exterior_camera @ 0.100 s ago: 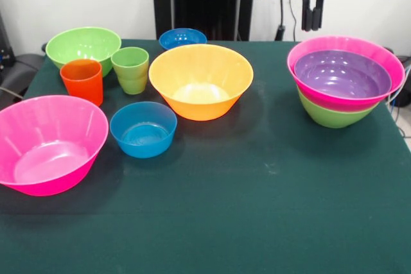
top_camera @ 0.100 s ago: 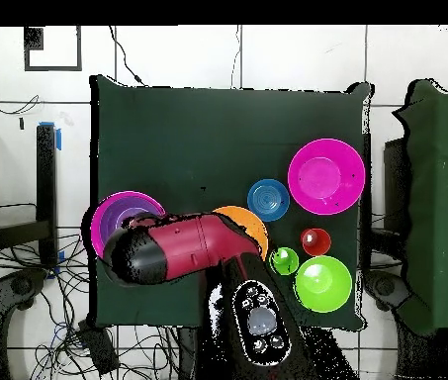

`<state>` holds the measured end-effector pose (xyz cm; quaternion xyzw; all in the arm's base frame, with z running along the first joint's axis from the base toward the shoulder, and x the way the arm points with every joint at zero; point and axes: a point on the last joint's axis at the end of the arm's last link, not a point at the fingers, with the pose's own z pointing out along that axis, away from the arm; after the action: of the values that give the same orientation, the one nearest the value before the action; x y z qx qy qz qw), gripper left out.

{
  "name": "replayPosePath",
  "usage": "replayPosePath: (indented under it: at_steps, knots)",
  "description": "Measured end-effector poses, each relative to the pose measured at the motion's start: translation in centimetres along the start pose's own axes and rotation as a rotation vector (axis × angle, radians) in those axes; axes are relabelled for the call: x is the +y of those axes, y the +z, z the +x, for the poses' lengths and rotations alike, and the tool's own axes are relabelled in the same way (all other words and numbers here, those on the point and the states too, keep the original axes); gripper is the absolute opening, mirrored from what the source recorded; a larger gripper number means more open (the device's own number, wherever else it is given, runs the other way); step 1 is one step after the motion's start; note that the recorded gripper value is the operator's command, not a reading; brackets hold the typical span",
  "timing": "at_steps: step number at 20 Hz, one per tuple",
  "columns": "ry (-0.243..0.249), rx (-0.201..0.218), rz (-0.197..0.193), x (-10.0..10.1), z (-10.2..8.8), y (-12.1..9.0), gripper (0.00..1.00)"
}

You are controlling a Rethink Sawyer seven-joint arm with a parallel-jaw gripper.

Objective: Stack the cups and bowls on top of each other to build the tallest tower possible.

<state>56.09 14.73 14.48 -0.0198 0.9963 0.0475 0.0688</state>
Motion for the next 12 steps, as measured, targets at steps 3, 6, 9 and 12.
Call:
replayPosePath:
  at_steps: [3, 6, 9, 12]
  knots:
    - [-0.001, -0.001, -0.008, 0.5, 0.7, 1.6, 0.00]
    - [-0.001, 0.000, -0.011, 0.7, 1.2, 2.7, 0.00]
    - [0.002, 0.002, -0.019, 0.8, 1.9, 4.1, 0.00]
    - [0.008, 0.000, -0.027, 0.9, 2.5, 5.5, 0.00]
